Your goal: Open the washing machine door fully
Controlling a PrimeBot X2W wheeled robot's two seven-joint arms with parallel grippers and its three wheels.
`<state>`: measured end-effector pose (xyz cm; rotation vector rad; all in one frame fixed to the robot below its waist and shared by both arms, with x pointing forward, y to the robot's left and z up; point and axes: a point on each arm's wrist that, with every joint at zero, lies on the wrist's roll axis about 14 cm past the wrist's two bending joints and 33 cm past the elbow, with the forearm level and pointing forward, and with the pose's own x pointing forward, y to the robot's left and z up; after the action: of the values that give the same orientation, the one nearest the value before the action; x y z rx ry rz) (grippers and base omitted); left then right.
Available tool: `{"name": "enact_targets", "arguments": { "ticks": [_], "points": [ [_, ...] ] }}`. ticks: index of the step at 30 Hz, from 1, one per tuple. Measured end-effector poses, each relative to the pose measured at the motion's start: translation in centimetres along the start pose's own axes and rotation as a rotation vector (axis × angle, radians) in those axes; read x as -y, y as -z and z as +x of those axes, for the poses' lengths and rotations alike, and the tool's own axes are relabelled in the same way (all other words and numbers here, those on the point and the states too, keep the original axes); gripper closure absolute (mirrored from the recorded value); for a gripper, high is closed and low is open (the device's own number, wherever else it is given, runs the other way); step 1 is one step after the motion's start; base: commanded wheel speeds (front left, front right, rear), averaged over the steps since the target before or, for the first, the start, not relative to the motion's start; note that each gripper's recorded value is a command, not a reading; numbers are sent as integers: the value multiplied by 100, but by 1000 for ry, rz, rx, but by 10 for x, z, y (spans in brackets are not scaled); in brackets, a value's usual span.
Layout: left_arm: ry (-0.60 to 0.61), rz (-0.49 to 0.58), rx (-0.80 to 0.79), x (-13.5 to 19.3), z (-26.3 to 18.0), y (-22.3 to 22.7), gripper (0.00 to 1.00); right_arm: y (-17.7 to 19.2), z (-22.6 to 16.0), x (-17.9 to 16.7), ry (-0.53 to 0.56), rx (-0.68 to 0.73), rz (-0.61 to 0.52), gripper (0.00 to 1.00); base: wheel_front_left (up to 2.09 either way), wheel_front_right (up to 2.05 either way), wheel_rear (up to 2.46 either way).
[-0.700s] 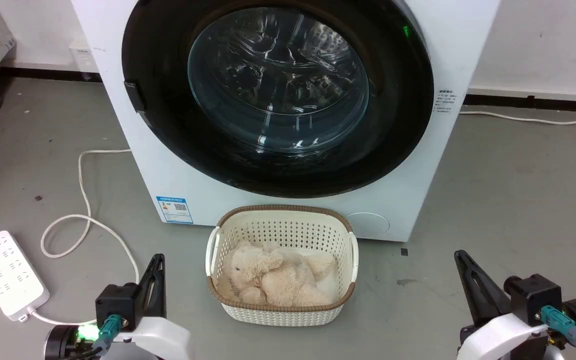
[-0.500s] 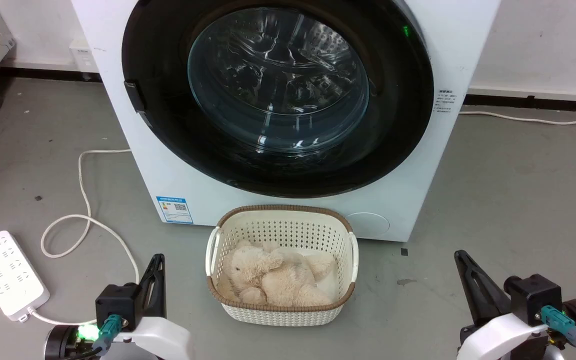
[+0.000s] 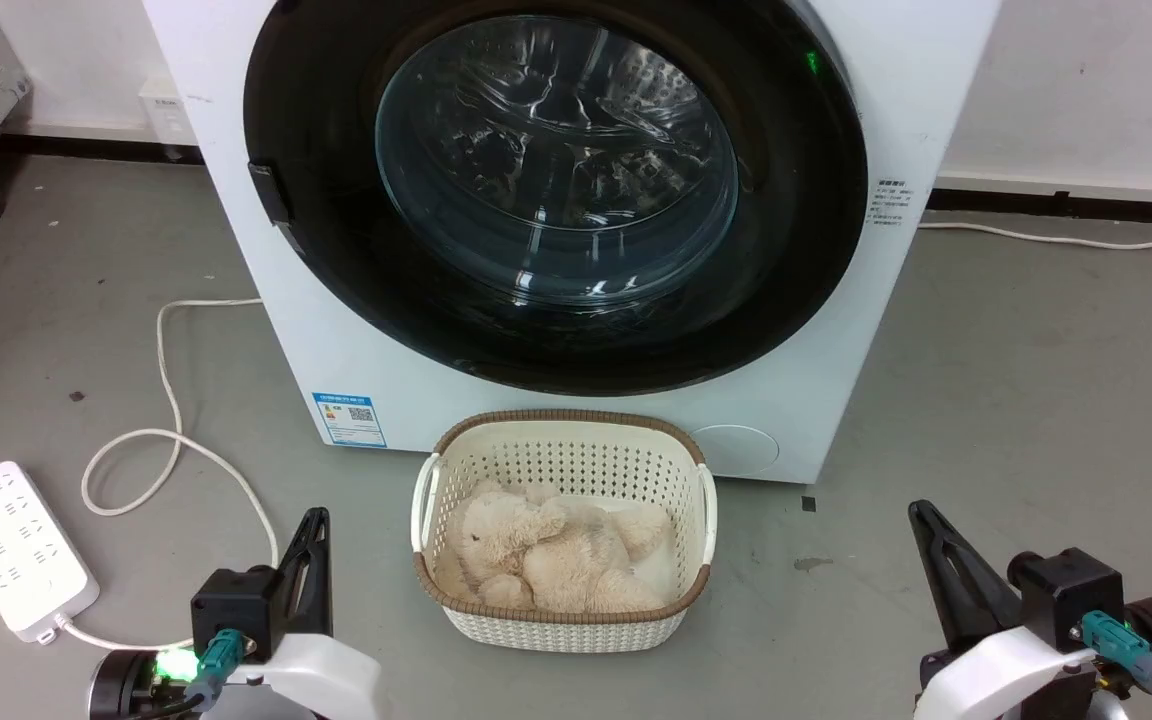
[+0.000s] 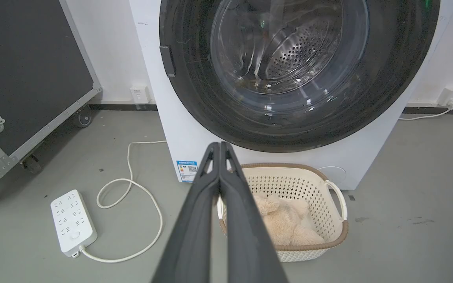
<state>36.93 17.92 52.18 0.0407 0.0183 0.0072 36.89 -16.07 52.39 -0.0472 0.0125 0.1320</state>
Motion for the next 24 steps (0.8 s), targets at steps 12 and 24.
{"name": "enact_targets", "arguments": {
  "ticks": [12,24],
  "points": [
    [0,0,0,0,0,0,100,0,0,0,0,0,0,100,0,0,0],
    [0,0,0,0,0,0,100,0,0,0,0,0,0,100,0,0,0]
  ]
}}
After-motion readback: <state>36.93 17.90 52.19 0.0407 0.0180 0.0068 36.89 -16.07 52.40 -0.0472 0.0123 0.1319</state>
